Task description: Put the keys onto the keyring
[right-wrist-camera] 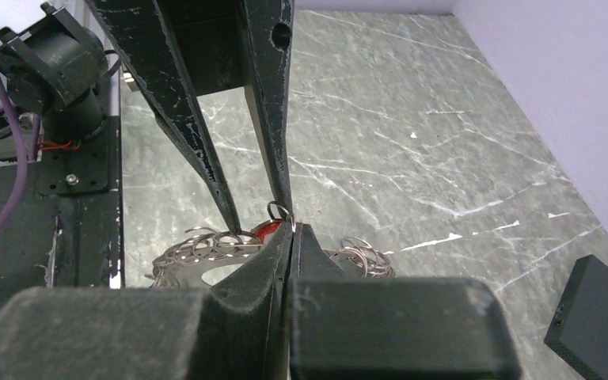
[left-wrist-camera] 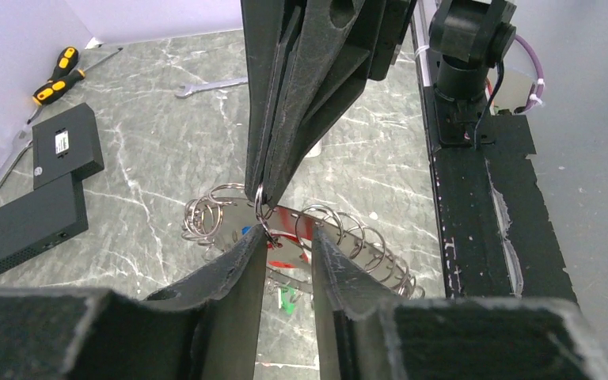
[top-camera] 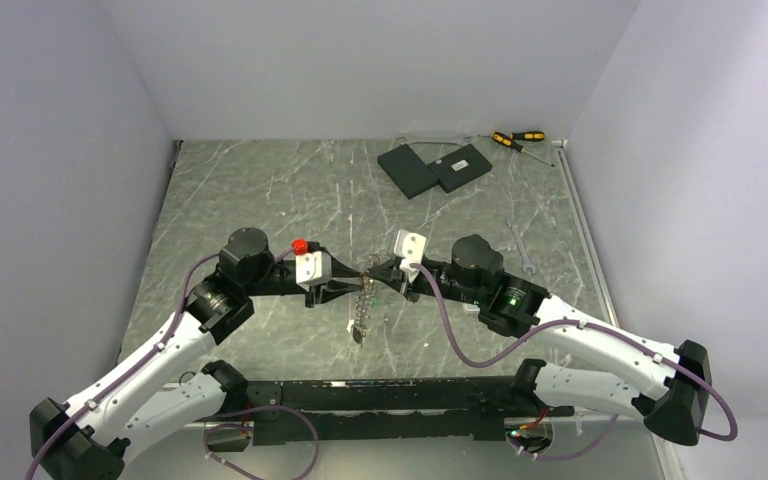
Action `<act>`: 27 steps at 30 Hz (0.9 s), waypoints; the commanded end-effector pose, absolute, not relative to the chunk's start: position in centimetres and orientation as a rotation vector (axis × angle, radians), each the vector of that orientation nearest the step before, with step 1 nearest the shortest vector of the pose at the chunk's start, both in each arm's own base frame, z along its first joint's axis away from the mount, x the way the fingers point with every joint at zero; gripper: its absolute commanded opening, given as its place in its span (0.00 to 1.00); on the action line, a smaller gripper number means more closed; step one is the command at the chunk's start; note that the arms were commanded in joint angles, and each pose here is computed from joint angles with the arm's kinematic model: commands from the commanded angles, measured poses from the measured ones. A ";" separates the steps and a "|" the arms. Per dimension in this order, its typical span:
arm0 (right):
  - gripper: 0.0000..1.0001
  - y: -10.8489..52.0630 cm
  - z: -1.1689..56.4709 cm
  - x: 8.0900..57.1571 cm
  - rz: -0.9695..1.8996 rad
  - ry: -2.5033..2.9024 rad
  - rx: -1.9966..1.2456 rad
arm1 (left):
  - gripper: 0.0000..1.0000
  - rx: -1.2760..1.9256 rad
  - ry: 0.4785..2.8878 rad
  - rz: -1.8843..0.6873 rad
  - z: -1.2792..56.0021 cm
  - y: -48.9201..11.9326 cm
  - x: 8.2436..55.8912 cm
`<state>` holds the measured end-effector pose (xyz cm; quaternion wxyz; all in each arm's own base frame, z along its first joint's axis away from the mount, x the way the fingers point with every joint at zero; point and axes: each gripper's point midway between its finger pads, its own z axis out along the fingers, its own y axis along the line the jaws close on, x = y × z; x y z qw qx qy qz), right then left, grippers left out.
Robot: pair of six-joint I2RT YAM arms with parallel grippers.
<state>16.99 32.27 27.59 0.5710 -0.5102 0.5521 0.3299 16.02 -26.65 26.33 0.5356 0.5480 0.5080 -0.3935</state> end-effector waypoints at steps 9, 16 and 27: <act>0.00 32.6 32.0 16.9 0.807 1.165 -1.125 | 0.32 1.251 1.144 -0.955 28.5 -26.8 15.6; 0.00 33.1 32.0 16.3 0.846 1.148 -1.153 | 0.30 1.240 1.153 -0.955 28.4 -26.9 15.9; 0.00 33.6 32.5 15.5 0.899 1.121 -1.171 | 0.20 1.237 1.169 -0.937 28.2 -26.8 16.3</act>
